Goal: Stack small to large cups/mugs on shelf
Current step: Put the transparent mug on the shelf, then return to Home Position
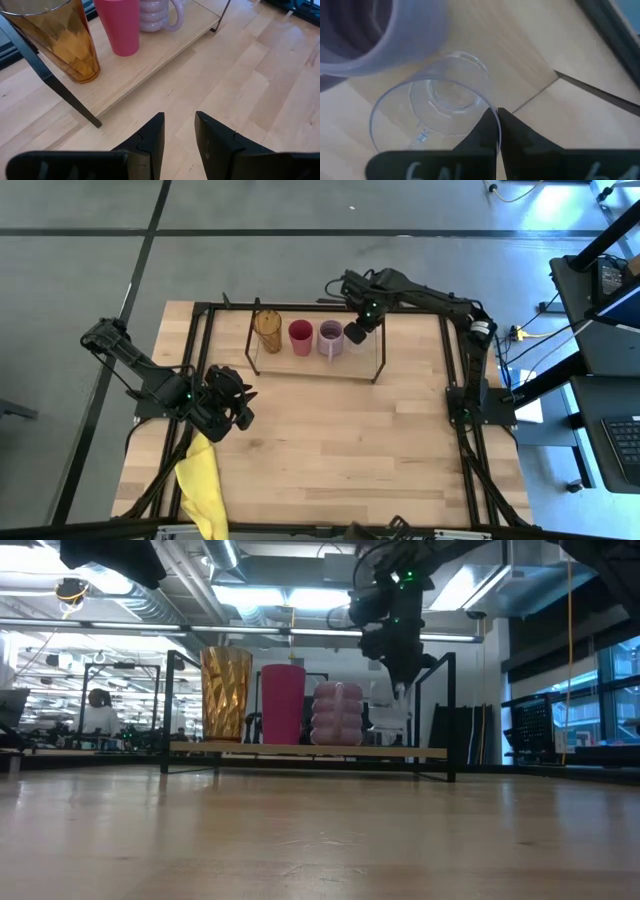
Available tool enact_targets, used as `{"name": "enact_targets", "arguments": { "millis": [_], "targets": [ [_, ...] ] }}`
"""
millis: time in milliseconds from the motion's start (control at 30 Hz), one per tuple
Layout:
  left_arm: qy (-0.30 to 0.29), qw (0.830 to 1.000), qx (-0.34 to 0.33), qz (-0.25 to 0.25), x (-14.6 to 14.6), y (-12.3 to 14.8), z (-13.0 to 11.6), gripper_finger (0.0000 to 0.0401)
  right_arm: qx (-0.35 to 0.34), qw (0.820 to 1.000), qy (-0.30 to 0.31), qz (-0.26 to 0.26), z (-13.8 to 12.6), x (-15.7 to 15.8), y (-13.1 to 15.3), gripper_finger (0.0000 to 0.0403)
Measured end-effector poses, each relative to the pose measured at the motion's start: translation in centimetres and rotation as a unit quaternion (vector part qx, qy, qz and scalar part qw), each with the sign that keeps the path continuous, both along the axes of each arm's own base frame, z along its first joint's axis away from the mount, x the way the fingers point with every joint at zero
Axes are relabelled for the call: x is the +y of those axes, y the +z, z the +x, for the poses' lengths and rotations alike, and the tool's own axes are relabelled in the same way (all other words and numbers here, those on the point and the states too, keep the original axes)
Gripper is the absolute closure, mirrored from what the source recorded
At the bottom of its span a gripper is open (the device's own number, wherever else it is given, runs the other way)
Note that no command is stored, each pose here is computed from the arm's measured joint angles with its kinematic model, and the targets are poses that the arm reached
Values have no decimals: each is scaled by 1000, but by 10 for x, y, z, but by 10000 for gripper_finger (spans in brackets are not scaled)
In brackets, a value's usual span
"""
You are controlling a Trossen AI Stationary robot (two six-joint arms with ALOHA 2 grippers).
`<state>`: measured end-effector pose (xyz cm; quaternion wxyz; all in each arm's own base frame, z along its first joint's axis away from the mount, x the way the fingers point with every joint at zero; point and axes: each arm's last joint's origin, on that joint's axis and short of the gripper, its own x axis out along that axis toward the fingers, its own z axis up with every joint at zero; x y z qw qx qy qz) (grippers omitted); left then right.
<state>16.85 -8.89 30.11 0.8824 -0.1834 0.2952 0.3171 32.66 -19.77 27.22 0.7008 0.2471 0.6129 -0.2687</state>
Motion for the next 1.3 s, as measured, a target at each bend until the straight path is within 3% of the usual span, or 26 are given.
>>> {"name": "enact_targets", "arguments": {
  "millis": [400,733,1100,1300],
  "targets": [
    [0,1000,5,3,1,0,-1,299,18,999,-1,29,-6,0,-15,394],
    [0,1000,5,3,0,0,-1,299,13,1000,-1,22,-5,-1,-16,376],
    [0,1000,5,3,0,0,-1,299,30,1000,-3,-5,-6,-2,-16,339],
    [0,1000,5,2,0,0,-1,299,35,998,7,-55,-2,-4,-2,336]
  ]
}}
